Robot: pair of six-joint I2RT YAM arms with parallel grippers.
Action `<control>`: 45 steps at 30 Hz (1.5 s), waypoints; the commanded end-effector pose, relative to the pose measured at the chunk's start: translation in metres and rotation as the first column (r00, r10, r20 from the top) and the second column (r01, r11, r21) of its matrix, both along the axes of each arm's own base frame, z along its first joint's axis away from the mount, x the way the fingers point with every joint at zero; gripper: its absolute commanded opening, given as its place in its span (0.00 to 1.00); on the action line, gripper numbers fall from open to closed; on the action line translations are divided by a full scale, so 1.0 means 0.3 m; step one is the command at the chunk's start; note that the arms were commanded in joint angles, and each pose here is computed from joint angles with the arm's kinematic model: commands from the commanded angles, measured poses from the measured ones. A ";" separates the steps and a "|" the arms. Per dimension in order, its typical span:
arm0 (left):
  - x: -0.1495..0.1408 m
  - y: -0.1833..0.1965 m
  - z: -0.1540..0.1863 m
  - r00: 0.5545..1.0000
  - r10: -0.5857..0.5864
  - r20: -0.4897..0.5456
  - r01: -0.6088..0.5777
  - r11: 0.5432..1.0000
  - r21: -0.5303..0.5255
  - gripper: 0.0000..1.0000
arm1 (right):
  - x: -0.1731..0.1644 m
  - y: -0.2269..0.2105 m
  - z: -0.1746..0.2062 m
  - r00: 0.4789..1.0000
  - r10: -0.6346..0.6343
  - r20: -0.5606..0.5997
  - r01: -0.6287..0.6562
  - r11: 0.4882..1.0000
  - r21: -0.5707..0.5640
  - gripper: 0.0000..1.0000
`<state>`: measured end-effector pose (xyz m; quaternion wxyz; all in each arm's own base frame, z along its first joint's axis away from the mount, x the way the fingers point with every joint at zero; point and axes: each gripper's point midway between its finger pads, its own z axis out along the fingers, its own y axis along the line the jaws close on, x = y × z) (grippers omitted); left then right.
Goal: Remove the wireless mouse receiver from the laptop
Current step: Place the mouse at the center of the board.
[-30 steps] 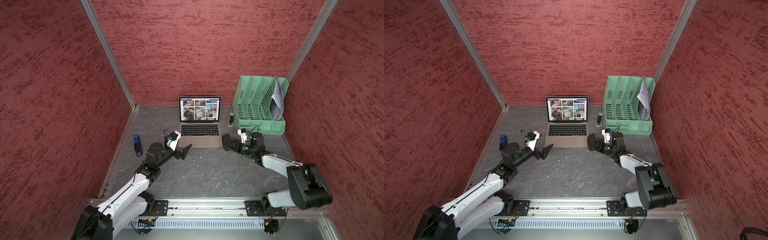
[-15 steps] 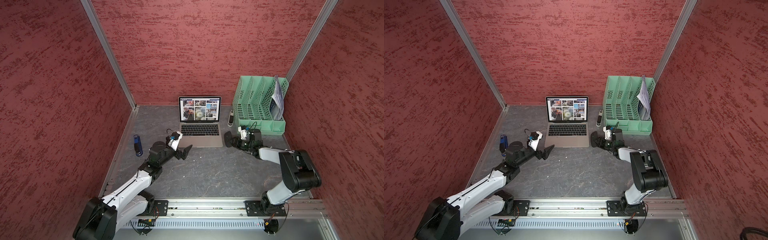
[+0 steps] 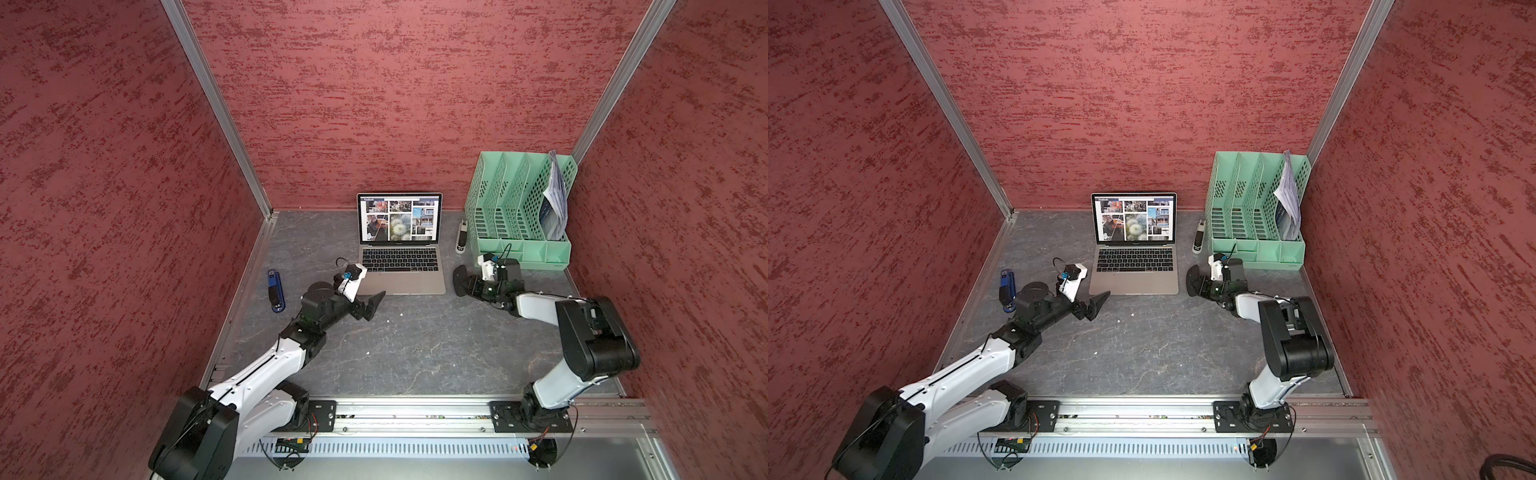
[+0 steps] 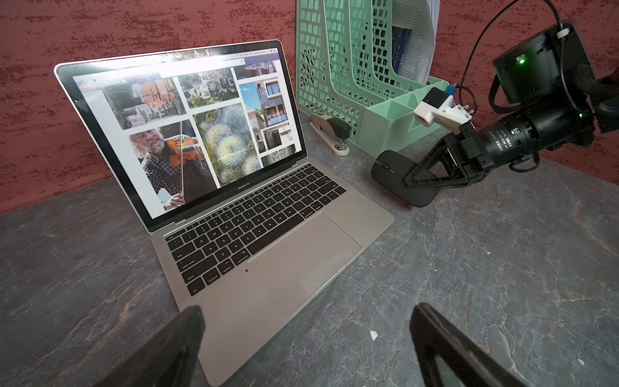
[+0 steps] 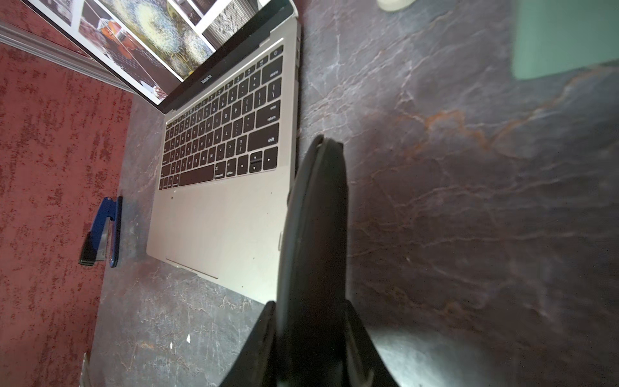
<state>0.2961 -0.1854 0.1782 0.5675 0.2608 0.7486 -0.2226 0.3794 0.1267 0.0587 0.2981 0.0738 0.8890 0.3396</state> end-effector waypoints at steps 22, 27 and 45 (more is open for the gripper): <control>-0.012 -0.015 -0.009 0.999 -0.037 0.002 0.037 0.999 -0.001 1.00 | 0.021 0.024 -0.016 1.000 0.004 0.016 -0.002 0.993 -0.118 0.03; -0.012 -0.018 -0.010 0.999 -0.041 -0.002 0.041 0.999 -0.003 1.00 | 0.016 0.020 -0.025 1.000 0.003 0.010 -0.002 0.992 -0.126 0.08; -0.016 -0.020 -0.015 0.999 -0.048 -0.009 0.048 0.999 -0.003 1.00 | -0.008 -0.027 -0.044 1.000 -0.019 -0.012 0.016 0.976 -0.218 0.60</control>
